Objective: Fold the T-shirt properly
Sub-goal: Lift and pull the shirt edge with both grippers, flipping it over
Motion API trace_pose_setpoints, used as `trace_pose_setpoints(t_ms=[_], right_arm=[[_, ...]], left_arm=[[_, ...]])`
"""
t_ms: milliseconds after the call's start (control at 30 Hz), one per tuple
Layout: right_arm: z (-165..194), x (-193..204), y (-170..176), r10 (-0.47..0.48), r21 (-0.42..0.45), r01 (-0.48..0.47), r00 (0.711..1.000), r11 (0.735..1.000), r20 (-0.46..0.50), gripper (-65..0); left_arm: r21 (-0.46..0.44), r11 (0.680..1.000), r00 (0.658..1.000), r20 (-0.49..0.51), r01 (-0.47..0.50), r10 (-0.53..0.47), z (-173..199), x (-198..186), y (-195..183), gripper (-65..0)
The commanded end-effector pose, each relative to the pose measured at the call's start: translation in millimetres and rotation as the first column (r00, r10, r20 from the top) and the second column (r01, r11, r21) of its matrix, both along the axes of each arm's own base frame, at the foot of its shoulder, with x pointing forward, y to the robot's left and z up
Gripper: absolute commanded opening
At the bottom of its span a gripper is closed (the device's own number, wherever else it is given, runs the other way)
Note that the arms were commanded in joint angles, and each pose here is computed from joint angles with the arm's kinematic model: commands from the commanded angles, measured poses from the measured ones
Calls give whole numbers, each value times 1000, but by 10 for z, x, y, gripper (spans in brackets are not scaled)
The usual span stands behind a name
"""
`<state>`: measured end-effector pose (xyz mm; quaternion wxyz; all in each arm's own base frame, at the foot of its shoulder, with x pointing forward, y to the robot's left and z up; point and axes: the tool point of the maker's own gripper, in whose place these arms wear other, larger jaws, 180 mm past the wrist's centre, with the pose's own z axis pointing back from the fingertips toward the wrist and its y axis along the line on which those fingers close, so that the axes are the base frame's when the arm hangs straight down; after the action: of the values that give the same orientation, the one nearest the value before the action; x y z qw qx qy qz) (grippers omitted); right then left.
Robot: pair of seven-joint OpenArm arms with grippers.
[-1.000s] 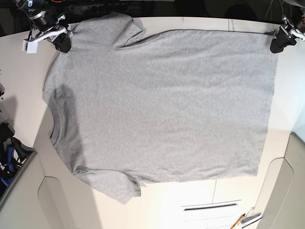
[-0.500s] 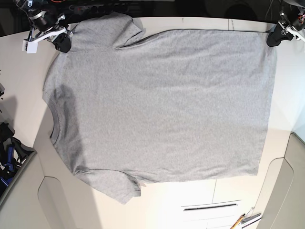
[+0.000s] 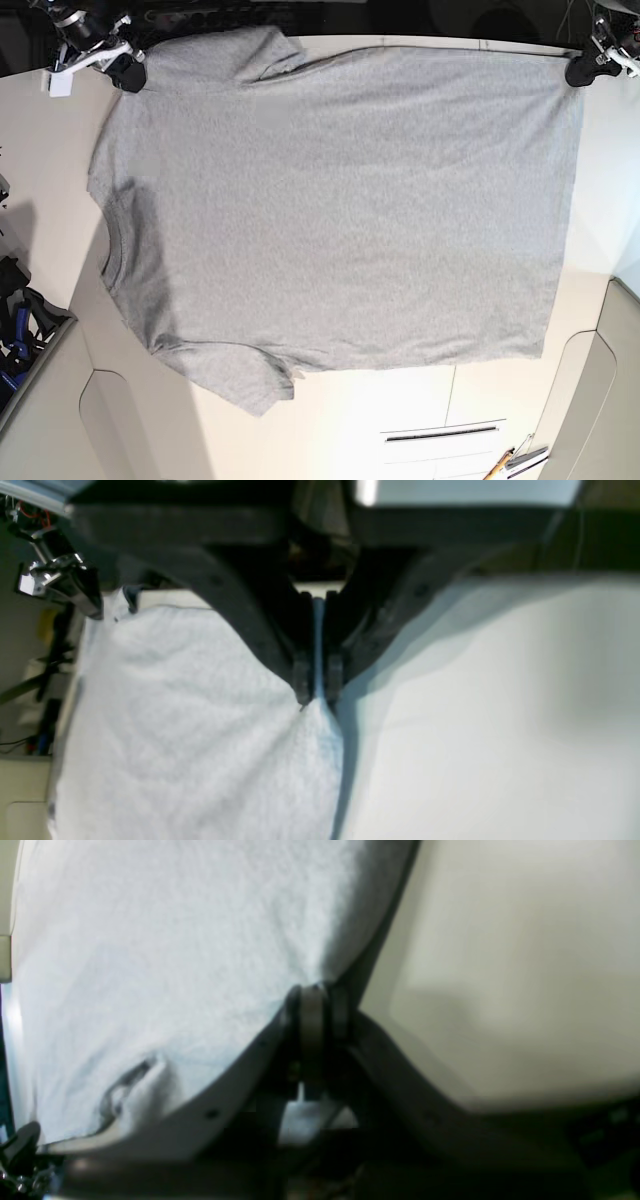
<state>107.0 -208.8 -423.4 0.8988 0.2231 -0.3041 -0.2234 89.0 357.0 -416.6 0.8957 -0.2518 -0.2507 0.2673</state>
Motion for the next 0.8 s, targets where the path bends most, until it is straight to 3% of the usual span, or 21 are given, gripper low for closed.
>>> trace_pose_setpoints(t_ms=[0,300,433,633,767], right_arm=[[85,-35,-46,-4,6,4,1000,1000,22,-650],[270,-412,-114,-36,100,34,999,994,20,-650],[484,-376,-134,-55,128,44,995,991,83,-650],[811,-64,-35,14,85,-32,978,996,208,-650],[891,252,-64,53,4,-57,959,998,278,-650]], left_arm=[[7,1000,1000,12,-6,6,102,13,91,-650],[0,1000,999,-34,-30,30,192,-256,200,-650],[20,999,999,-16,-32,32,259,-236,242,-650],[71,997,994,107,-11,3,471,110,226,-650],[86,996,979,204,9,-27,634,461,185,-650]])
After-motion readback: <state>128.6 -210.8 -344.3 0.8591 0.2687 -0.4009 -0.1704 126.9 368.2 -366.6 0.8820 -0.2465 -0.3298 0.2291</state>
